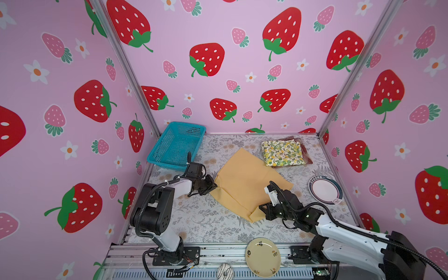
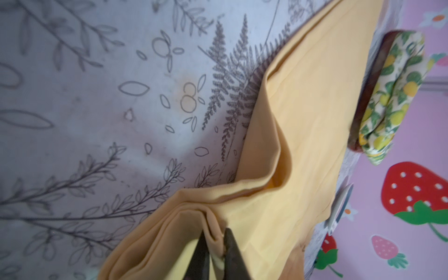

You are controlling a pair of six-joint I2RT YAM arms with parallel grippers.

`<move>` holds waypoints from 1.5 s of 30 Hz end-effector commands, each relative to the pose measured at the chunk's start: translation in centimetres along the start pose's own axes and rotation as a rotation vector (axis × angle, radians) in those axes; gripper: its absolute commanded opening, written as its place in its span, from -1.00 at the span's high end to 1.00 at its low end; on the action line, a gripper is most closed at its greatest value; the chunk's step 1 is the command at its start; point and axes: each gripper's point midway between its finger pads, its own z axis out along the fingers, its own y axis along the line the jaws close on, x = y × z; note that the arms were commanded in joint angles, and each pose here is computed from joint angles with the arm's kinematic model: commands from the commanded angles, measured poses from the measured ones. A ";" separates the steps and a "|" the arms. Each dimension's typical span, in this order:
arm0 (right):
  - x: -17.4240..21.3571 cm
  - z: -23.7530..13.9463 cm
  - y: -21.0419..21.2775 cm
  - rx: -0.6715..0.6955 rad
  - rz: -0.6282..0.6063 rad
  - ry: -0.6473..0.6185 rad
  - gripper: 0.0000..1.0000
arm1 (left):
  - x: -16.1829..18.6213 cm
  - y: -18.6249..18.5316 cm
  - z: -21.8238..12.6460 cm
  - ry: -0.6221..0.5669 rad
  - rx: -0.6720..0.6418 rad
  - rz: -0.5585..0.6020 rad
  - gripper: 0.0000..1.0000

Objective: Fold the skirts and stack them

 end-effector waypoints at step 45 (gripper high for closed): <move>-4.4 -6.3 2.7 -0.060 -0.035 -0.204 1.00 | 0.1 -1.8 -15.7 -0.413 0.011 -0.076 1.00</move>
